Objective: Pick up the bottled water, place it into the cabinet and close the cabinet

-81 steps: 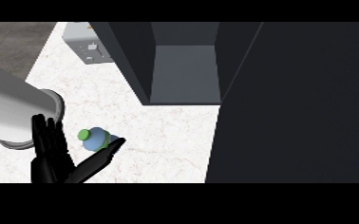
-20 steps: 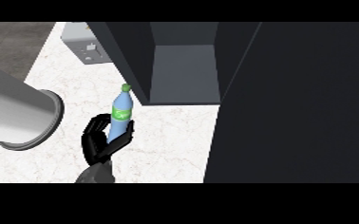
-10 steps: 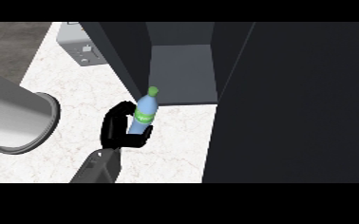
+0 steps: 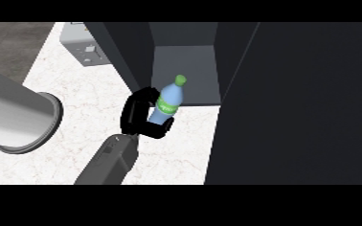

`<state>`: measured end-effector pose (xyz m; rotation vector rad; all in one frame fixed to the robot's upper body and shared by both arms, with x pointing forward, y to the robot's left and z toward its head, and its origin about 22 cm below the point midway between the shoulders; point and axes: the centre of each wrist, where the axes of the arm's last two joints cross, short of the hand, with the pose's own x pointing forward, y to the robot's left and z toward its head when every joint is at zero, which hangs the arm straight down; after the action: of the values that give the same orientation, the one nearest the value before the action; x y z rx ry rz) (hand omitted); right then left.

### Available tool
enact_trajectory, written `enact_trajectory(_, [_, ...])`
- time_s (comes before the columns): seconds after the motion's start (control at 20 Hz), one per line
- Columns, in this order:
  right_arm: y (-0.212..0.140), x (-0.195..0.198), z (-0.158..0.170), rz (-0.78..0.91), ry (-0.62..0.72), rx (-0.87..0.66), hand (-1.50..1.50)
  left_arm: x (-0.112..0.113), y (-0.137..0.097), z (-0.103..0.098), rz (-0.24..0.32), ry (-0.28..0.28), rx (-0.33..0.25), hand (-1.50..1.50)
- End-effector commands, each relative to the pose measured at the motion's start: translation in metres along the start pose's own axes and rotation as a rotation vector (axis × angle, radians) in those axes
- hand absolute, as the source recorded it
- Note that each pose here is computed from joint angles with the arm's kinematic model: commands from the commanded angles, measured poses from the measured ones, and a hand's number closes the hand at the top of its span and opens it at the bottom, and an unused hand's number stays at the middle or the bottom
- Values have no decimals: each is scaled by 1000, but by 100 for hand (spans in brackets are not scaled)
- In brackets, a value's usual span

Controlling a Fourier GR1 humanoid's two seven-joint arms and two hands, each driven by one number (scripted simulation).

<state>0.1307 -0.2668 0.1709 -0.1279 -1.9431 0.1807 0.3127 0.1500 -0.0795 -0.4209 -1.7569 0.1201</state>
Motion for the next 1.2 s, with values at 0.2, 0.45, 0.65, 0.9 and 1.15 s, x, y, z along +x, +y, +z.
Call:
enact_trajectory(0.2, [-35, 0, 6, -131, -27, 16, -150, 26, -47, -44, 18, -13, 6, 150])
enact_trajectory(0.45, [-50, -4, -1, -141, -31, 11, -150, 40, -82, -59, -22, 15, -23, 150])
enact_trajectory(0.65, [-63, -4, 9, -152, -23, 13, -150, 48, -97, -81, -44, 13, -8, 150])
enact_trajectory(0.9, [-95, -11, 16, -161, -51, 11, -150, 61, -117, -99, -76, 17, 39, 150])
enact_trajectory(1.15, [-83, -31, 17, -190, -46, 17, -150, 70, -121, -128, -194, 30, 70, 150])
